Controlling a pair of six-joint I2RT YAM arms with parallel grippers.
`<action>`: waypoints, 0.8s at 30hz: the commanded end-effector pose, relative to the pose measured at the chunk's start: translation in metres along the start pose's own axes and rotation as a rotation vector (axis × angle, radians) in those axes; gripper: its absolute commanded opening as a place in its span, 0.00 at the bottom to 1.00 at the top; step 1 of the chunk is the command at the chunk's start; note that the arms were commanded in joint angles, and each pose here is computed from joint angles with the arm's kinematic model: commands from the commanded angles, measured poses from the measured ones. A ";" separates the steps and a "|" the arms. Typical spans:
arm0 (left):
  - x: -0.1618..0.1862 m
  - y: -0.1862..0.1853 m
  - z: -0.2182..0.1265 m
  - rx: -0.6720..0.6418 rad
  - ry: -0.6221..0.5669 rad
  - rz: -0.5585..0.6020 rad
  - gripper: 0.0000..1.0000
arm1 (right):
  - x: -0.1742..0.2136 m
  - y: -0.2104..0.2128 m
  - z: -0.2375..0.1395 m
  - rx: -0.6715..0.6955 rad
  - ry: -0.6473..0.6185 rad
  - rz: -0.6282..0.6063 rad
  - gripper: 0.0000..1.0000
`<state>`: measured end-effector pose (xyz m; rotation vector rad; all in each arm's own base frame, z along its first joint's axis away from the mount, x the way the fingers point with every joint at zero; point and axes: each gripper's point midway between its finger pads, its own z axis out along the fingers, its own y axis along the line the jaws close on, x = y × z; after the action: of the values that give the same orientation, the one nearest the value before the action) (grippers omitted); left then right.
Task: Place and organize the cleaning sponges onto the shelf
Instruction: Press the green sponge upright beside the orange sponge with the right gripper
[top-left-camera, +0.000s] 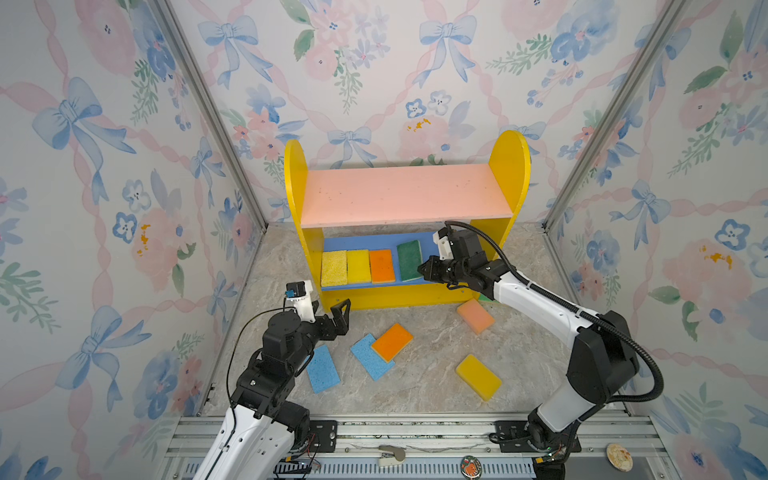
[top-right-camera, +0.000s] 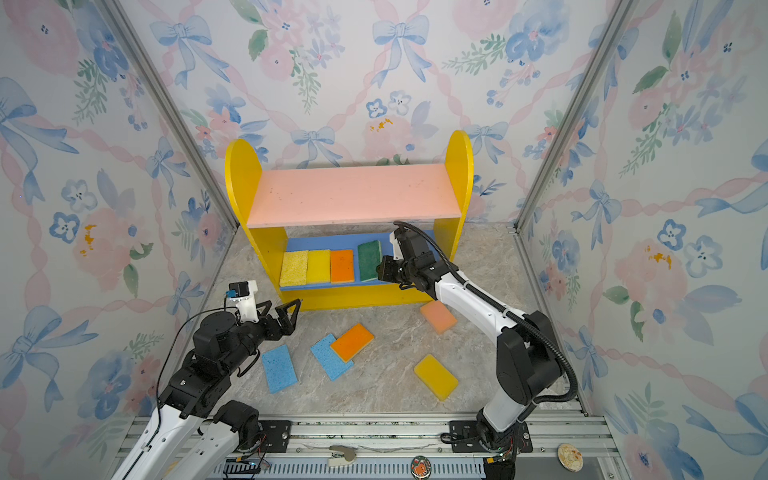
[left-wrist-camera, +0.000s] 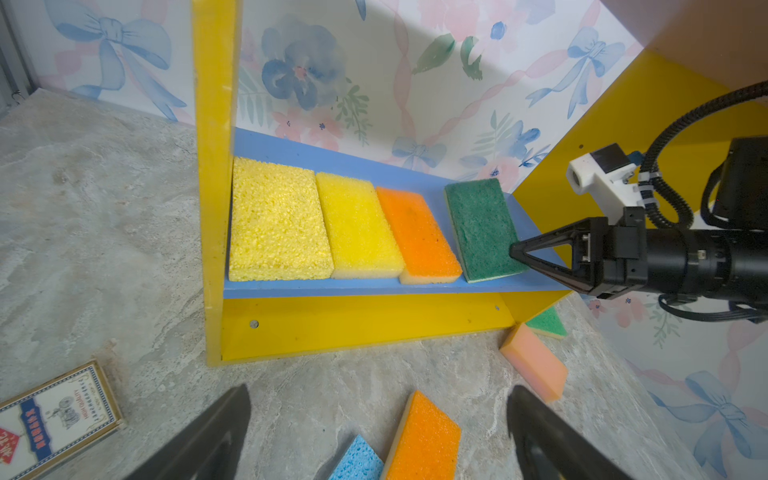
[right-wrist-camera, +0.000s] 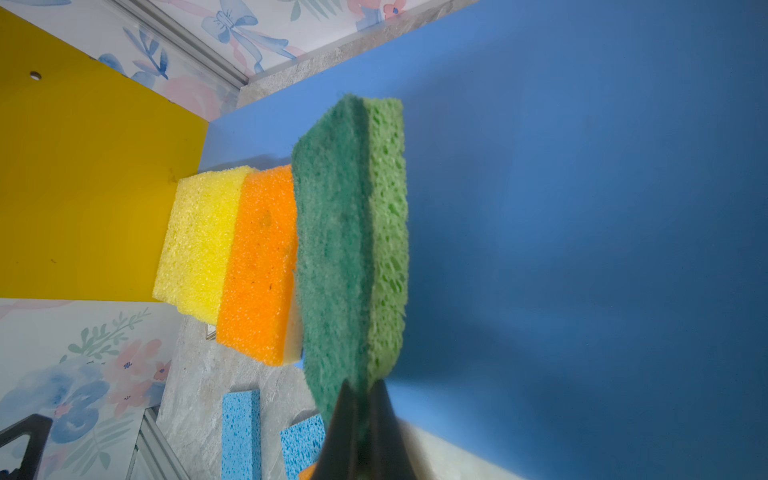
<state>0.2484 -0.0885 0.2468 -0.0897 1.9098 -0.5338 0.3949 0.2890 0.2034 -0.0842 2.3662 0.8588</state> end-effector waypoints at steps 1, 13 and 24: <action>0.004 0.004 0.000 -0.013 0.006 0.025 0.98 | -0.011 0.001 0.005 -0.005 -0.002 -0.008 0.05; 0.007 0.004 0.003 -0.012 0.020 0.025 0.98 | -0.009 -0.003 0.018 0.000 0.026 -0.002 0.08; 0.009 0.006 0.005 -0.017 0.032 0.025 0.98 | -0.004 -0.009 0.018 0.036 0.050 -0.022 0.25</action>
<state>0.2501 -0.0892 0.2422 -0.0837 1.9275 -0.5246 0.4064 0.2962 0.1917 -0.1261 2.4021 0.8377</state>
